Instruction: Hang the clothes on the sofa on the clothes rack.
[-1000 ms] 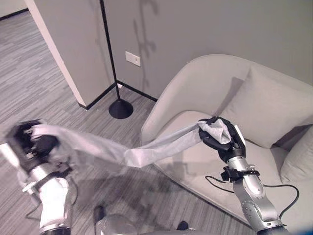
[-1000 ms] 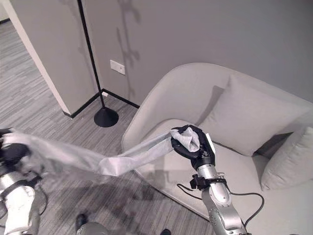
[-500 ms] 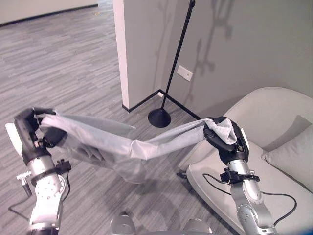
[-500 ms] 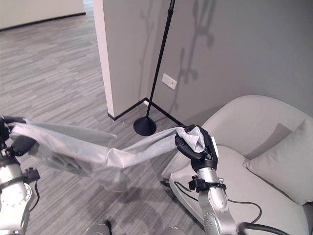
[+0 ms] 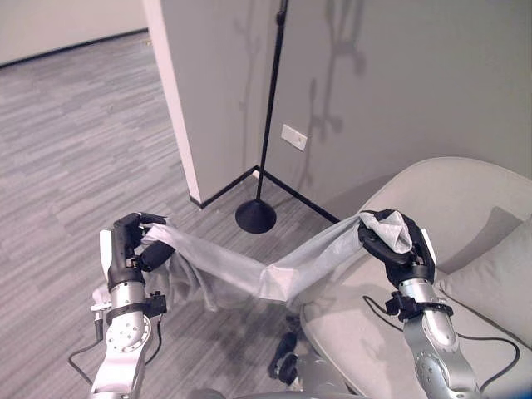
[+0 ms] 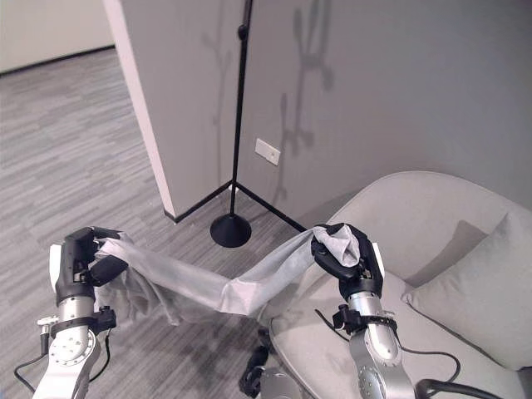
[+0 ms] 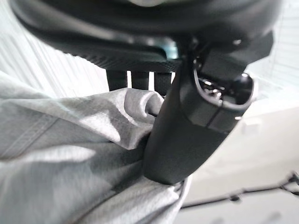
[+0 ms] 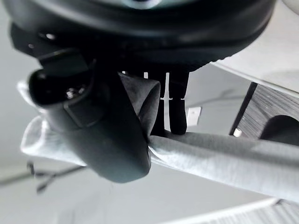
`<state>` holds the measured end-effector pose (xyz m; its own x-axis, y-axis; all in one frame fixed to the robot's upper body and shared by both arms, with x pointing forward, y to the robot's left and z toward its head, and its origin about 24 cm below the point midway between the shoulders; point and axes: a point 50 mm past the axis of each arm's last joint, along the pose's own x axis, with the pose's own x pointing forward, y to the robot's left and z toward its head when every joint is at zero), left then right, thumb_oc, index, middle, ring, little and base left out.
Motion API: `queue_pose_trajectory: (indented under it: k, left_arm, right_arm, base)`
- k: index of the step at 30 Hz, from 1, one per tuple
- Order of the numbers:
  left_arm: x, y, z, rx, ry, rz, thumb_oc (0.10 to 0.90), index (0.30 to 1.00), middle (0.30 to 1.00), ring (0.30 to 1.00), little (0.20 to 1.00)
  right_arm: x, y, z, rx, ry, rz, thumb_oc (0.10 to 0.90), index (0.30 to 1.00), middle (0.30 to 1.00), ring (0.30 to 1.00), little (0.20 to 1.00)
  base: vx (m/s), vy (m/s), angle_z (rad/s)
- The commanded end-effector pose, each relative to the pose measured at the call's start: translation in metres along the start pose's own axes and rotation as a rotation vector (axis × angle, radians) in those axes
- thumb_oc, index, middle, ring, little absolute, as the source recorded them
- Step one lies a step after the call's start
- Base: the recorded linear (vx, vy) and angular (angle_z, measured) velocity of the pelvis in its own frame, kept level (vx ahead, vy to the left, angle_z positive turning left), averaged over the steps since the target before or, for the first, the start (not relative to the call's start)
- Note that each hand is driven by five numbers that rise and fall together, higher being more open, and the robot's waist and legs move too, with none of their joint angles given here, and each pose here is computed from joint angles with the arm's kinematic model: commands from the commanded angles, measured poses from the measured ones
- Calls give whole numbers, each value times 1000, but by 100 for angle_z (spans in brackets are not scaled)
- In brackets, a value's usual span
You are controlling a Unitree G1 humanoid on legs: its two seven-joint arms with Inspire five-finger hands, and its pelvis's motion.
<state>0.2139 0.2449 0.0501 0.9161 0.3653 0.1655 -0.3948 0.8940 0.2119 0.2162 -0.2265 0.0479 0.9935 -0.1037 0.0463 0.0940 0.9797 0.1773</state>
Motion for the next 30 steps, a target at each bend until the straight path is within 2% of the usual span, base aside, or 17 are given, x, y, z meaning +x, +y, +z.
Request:
queue_pose_trajectory:
  k: [1, 6, 13, 20, 26, 28, 30]
  left_arm:
    - [16, 15, 71, -74, -396, 36, 400, 300, 300, 300, 300]
    - [12, 20, 66, -87, -364, 59, 400, 300, 300, 300, 300]
    - [14, 14, 68, -122, -372, 48, 400, 300, 300, 300, 300]
    - [21, 6, 72, -121, -404, 37, 400, 300, 300, 300, 300]
    - [25, -12, 75, -73, -427, -76, 400, 300, 300, 300, 300]
    - [30, -13, 80, 39, -461, -116, 400, 300, 300, 300, 300]
    - [30, -6, 79, 74, -456, -89, 400, 300, 300, 300, 300]
  right_arm:
    - [20, 11, 48, -26, -268, 79, 400, 300, 300, 300, 300]
    - [24, 18, 53, -33, -278, 130, 400, 300, 300, 300, 300]
    - [22, 18, 52, -58, -264, 165, 400, 300, 300, 300, 300]
    - [27, 24, 55, -91, -275, 200, 400, 300, 300, 300, 300]
    - [21, 19, 43, -102, -217, 179, 400, 300, 300, 300, 300]
    - [16, 20, 30, -90, -169, 141, 400, 300, 300, 300, 300]
    - [18, 27, 23, -94, -145, 151, 400, 300, 300, 300, 300]
  base:
    - [66, -83, -13]
    - [81, 68, -17]
    - [117, 224, -11]
    - [194, 386, -44]
    - [155, 509, -39]
    - [109, 721, 2]
    - [87, 567, 13]
